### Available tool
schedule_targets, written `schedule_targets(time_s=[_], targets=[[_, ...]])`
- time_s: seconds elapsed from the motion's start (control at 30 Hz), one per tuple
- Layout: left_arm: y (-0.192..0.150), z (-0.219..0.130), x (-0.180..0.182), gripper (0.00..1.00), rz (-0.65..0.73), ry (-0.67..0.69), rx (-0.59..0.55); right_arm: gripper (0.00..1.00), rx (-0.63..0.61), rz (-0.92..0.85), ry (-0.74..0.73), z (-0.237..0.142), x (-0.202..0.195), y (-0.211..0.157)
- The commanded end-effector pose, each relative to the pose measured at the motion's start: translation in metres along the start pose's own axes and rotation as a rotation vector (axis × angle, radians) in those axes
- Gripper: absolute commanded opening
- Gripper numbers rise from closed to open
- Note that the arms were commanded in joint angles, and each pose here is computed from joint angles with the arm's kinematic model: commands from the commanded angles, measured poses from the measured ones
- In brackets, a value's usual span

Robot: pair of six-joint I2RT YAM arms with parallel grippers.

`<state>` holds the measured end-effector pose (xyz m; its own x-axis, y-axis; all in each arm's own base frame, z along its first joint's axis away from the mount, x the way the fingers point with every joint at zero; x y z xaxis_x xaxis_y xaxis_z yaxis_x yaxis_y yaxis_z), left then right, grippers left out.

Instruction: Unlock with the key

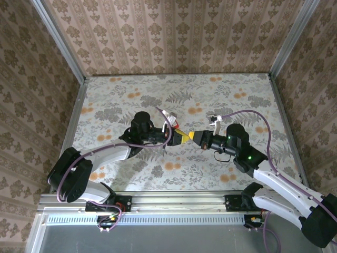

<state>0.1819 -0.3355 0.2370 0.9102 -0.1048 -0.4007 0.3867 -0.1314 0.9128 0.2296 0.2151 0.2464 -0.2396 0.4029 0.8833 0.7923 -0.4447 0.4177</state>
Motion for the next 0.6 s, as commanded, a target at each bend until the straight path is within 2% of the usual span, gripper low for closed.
schedule_targets(time_s=[0.0, 0.07, 0.17, 0.33, 0.57], targets=[[0.016, -0.010, -0.011, 0.00, 0.095, -0.019, -0.027, 0.25, -0.116, 0.015, -0.160, -0.007, -0.029, 0.017], [0.010, -0.011, -0.009, 0.00, 0.093, 0.005, -0.007, 0.54, -0.154, 0.004, -0.206, -0.014, -0.031, 0.025], [0.000, -0.016, -0.008, 0.00, 0.095, 0.051, 0.025, 0.71, -0.202, 0.009, -0.309, -0.024, -0.038, 0.039], [-0.019, -0.028, 0.003, 0.00, 0.110, 0.199, 0.107, 0.76, -0.182, 0.067, -0.504, -0.019, -0.062, 0.051], [-0.041, -0.050, 0.017, 0.00, 0.087, 0.375, 0.161, 0.78, 0.007, 0.087, -0.758, 0.050, -0.100, 0.053]])
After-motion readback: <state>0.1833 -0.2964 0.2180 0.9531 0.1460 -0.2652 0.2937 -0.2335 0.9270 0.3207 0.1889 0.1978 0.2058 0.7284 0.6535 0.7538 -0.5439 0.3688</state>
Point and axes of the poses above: each hand's point on the last joint's axis, 136 mm out from that joint toward the fingers, its own z axis out along the fingers, its own x axis along the line the jaws close on, y = z × x, the point moved 2 cm from there along -z, back along the fingers, and after that the axes turned 14 degrees about z, right-handed, at the moved point
